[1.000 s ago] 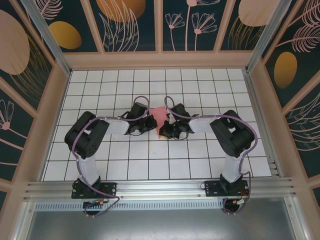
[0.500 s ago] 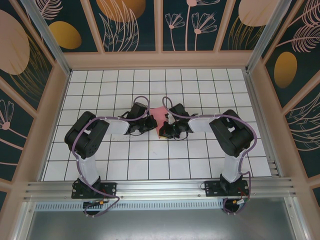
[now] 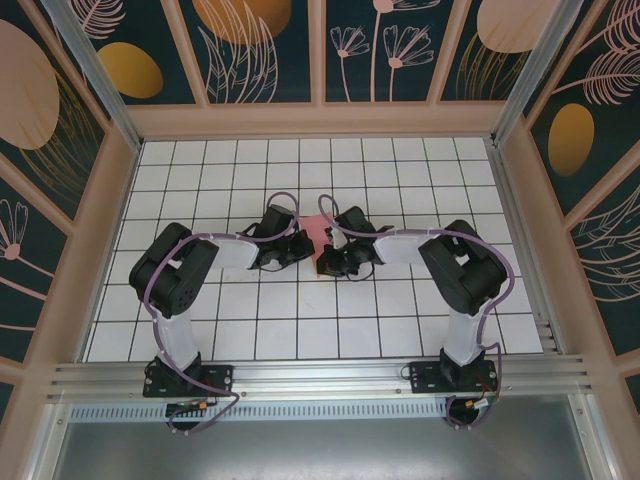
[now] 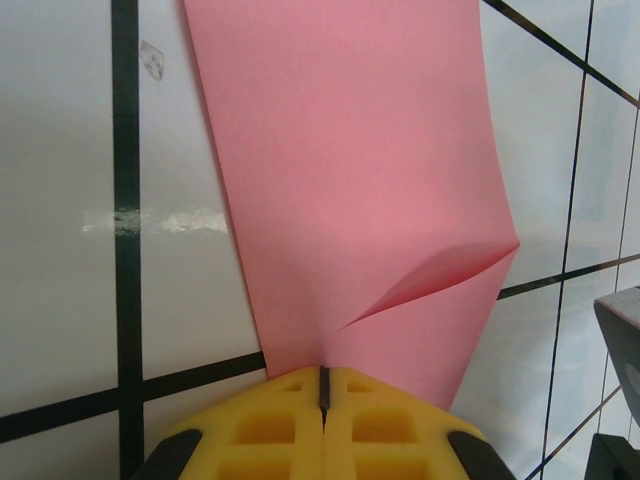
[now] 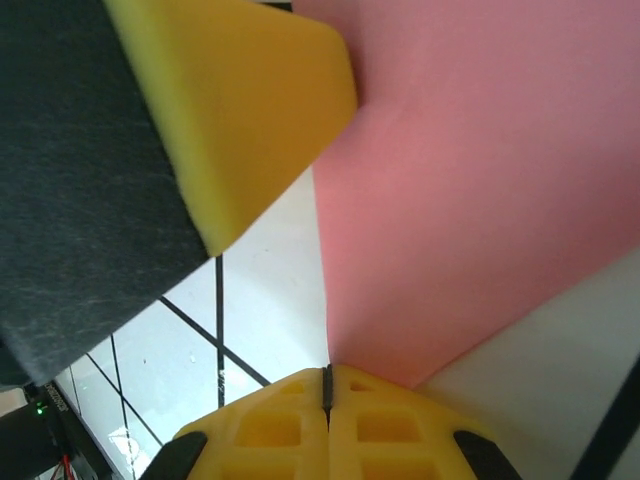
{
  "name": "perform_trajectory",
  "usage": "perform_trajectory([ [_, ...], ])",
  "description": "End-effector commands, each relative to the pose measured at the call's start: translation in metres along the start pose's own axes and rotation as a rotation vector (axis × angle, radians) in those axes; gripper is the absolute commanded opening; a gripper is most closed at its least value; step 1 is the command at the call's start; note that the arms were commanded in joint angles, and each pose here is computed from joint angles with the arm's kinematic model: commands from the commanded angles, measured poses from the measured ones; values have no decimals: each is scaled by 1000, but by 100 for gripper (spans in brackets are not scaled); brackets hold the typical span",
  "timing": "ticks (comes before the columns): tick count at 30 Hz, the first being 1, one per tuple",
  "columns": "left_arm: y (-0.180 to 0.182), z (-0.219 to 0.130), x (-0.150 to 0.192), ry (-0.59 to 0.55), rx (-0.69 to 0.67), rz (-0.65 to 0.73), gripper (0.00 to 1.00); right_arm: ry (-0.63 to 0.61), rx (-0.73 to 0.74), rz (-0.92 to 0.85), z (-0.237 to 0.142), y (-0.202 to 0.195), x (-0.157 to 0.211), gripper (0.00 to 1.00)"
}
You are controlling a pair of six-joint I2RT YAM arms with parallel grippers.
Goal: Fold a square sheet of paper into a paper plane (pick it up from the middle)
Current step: Third fold the triangle at the center of the table.
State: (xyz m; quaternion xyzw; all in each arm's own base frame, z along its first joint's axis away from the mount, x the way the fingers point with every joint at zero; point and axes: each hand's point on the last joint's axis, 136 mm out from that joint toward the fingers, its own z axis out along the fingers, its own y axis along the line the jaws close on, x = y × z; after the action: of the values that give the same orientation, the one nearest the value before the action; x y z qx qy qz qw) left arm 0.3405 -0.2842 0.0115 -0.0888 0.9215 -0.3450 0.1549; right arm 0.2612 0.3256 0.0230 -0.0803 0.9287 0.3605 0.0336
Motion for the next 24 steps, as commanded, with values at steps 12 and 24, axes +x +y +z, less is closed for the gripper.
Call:
perform_trajectory([
  [12, 84, 6, 30, 59, -287, -83, 0, 91, 35, 51, 10, -12, 31, 4],
  [24, 79, 5, 30, 64, -267, -76, 0, -69, -69, 10, -21, 27, -20, 4],
])
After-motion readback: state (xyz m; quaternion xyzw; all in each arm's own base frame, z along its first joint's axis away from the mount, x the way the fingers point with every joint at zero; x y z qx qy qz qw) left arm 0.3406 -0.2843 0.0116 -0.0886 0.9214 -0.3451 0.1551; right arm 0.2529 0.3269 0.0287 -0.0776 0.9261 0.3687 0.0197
